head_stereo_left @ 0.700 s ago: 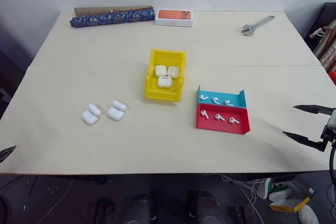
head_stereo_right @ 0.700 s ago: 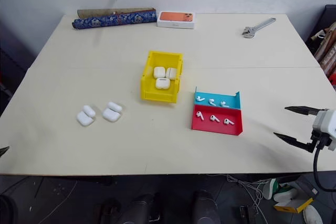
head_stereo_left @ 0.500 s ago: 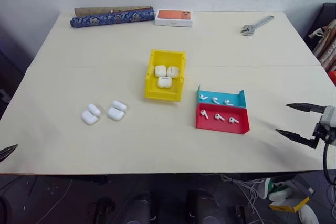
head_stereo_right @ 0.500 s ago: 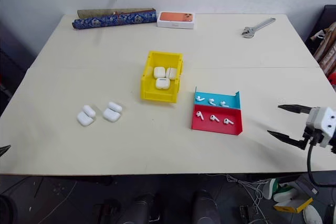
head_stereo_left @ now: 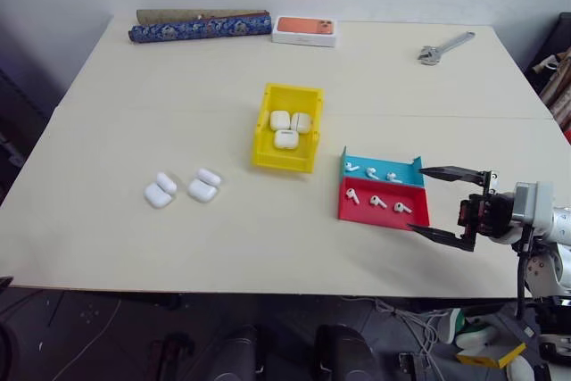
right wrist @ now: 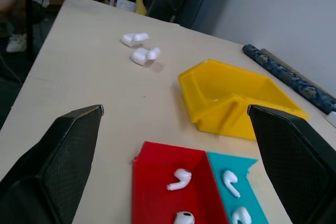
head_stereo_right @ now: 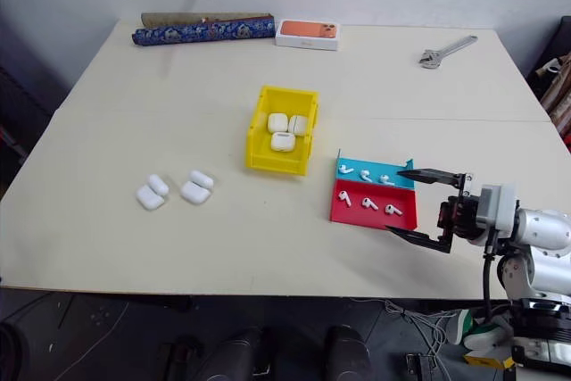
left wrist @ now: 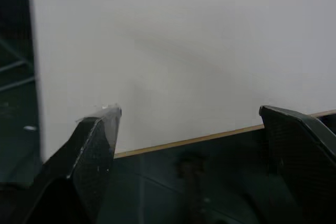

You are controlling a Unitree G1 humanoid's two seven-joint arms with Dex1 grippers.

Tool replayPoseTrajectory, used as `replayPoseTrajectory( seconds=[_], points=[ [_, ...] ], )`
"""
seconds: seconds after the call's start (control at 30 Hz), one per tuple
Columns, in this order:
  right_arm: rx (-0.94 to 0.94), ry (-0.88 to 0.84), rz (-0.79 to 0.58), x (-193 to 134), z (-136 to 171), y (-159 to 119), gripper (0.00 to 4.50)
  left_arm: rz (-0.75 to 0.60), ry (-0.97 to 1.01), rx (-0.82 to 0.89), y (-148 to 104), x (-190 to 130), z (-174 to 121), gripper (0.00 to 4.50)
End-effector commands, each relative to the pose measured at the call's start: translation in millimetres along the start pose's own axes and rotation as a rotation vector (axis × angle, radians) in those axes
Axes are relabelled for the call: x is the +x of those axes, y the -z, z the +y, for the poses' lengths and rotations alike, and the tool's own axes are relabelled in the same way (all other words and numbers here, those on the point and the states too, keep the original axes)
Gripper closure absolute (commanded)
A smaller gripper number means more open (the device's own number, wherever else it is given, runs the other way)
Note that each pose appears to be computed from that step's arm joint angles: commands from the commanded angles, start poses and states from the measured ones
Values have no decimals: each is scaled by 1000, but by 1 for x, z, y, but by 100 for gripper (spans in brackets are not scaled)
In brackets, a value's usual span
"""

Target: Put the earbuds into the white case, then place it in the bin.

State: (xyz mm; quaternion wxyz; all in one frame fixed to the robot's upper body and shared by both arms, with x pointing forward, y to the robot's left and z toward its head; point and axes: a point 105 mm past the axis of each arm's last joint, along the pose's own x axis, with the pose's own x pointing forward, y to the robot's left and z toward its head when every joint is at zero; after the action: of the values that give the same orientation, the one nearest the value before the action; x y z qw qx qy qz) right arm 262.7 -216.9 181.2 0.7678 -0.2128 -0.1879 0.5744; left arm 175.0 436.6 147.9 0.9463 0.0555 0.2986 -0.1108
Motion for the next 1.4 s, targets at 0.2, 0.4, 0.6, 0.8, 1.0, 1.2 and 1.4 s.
replayPoseTrajectory(
  seconds=[0.2, 0.4, 0.6, 0.8, 1.0, 1.2, 1.4],
  points=[
    [-30, -25, -28, 10, -8, -6, 0, 191, 226, 244, -91, 35, -76, 4],
    [-30, -37, -24, 15, -6, -3, 0, 228, 240, 395, -125, 75, -90, 4],
    [-34, -24, -32, 21, -3, -4, 0, 365, 167, 469, -143, 111, -89, 4],
    [-48, 1, -38, 25, -5, -8, 0, 395, 144, 452, -154, 132, -95, 4],
    [-33, 4, -32, 26, -4, -11, 0, 429, 126, 467, -154, 144, -106, 4],
    [-26, 4, -34, 28, -4, -13, 0, 449, 122, 491, -143, 150, -115, 4],
    [-26, 4, -39, 28, -5, -12, 0, 450, 132, 484, -136, 152, -127, 4]
  ],
)
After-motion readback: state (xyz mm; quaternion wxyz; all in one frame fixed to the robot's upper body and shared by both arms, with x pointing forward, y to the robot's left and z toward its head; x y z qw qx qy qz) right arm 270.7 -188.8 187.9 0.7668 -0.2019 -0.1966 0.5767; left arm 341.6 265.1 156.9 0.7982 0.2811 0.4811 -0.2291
